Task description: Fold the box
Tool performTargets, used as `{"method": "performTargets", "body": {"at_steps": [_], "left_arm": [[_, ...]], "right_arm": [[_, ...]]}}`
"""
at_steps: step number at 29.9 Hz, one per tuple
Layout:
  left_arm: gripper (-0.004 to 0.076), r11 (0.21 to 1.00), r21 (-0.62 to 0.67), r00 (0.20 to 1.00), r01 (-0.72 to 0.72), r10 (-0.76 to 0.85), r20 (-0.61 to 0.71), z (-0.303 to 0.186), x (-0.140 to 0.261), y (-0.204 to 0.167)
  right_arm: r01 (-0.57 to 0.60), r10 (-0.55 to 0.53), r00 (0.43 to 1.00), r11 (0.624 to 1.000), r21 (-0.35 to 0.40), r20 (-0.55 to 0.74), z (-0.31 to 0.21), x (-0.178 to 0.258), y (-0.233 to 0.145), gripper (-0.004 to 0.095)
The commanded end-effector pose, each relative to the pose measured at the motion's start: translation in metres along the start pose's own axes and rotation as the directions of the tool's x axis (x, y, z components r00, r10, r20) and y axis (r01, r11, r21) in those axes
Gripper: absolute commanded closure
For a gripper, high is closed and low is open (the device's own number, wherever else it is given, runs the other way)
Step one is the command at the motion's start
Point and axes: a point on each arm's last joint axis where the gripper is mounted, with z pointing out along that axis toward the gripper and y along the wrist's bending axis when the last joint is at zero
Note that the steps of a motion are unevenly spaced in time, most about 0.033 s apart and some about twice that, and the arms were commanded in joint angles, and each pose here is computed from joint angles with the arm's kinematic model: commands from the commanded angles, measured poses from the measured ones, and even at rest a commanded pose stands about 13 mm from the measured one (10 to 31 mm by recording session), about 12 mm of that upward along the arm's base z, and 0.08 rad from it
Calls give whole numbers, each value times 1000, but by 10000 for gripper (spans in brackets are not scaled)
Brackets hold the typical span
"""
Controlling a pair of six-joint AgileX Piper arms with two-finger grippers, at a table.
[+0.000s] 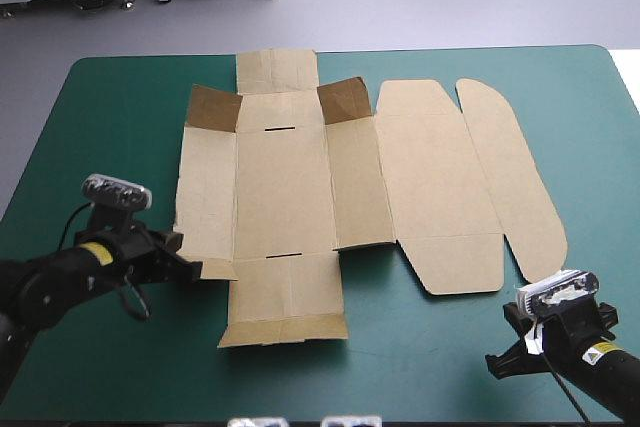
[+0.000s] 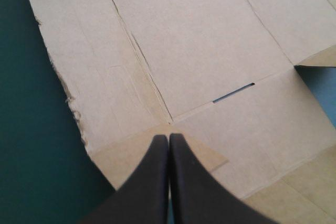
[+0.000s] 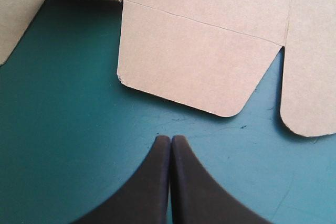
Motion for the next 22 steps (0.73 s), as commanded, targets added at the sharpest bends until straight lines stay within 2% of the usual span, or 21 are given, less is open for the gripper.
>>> {"method": "performTargets", "body": {"at_steps": [1,6,11,15,19,22], "left_arm": [[731,999,-5,998,-41,41,37,16,-36,3],[706,999,3,999,-34,34,-14,42,-54,18],[708,992,99,996,84,-83,-11,48,-55,58],[710,959,130,967,253,-248,-50,42,-40,103],[703,892,117,898,437,-439,-11,38,-32,138],[645,866,142,877,479,-479,-39,43,-26,150]], "right_arm": [[3,-4,997,1000,17,72,-5,-11,-1,926],[2,-2,998,1000,9,64,-4,-10,0,926],[1,-1,998,1000,6,63,-4,-10,0,926],[1,-1,998,1000,6,63,-4,-10,0,926],[1,-1,998,1000,6,63,-4,-10,0,926],[0,0,998,1000,5,64,-4,-10,0,926]]}}
